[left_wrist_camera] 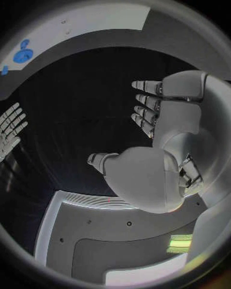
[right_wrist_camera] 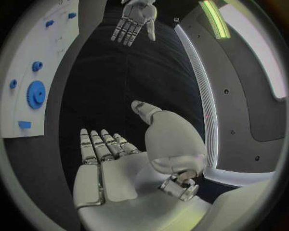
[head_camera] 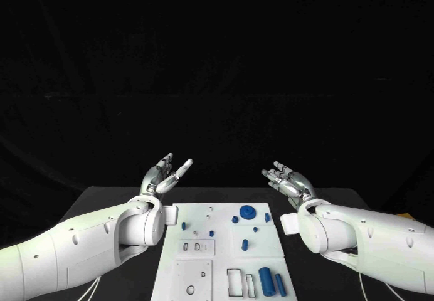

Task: Assemble the parts on the task board

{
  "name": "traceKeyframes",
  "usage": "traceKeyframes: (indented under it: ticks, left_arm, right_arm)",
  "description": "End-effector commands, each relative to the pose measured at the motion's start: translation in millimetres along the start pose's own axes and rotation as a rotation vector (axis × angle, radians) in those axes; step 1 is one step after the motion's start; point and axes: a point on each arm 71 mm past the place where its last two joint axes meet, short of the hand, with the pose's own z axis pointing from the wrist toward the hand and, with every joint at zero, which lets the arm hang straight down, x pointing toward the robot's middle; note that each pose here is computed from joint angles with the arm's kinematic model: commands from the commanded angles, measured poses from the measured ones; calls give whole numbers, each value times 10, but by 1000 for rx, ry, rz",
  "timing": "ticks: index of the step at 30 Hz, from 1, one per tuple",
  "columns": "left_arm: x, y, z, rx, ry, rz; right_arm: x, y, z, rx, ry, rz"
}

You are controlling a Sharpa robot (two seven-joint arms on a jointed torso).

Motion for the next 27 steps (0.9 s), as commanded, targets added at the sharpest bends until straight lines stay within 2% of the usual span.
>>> traceKeyframes:
  ticks: [1,7,17,22,27]
  left_arm:
    - [58,-38,20,42,78,-56]
    - [58,-39,20,42,78,-56]
    - [-13,-41,21,47,116,-35]
    - [-52,-57,4,60,176,2]
    - [-96,-103,-54,71,248,42]
  right_arm:
    - [58,-19,18,44,148,56]
    - [29,-27,34,57,176,54]
    - [-43,84,84,-103,172,-211]
    - [-72,162,131,-188,195,-379]
    - [-48,294,203,-258,238,-537]
